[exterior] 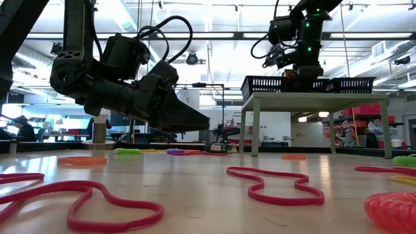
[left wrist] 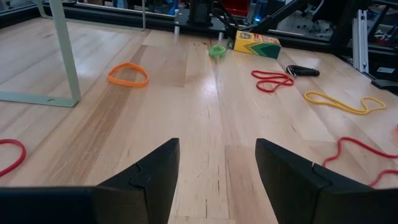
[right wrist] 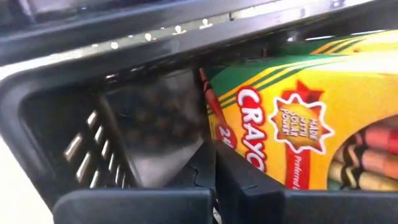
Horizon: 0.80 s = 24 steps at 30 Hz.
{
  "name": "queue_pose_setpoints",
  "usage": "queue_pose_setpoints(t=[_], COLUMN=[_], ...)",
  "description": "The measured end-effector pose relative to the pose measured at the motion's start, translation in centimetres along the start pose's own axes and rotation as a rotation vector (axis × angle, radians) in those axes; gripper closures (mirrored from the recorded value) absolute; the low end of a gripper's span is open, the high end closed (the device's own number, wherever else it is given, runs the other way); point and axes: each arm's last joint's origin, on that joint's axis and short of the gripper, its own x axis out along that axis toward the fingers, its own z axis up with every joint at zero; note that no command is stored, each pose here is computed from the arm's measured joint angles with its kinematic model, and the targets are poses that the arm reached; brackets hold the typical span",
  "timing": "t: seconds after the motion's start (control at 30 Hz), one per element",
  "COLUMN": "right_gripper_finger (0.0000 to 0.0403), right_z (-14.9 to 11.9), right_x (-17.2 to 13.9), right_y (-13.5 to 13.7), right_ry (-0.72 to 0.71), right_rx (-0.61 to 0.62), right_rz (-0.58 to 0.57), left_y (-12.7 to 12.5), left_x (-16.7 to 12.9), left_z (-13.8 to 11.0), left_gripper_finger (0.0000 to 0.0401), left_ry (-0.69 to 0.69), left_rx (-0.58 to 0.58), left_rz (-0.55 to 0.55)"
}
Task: Pick & Place Office Desk Supplies
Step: Put the middle yellow crayon box into the middle black basket on the shelf
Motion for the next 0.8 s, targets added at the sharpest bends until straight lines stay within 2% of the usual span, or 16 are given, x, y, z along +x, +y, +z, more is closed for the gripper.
queue_pose_setpoints(t=[0.8], right_gripper_finger=[0.0396], right_z=[0.41], right_x=[0.04], right_y=[-0.4], right_ry=[-0.015], right_rx=[0.084], right_rz=[-0.1], left_y=[0.01], left_x=[0.0], left_z=[-0.05], left_gripper_finger=[0.0183], left_ry=[0.005], left_rx=[0.0], left_rz=[0.004])
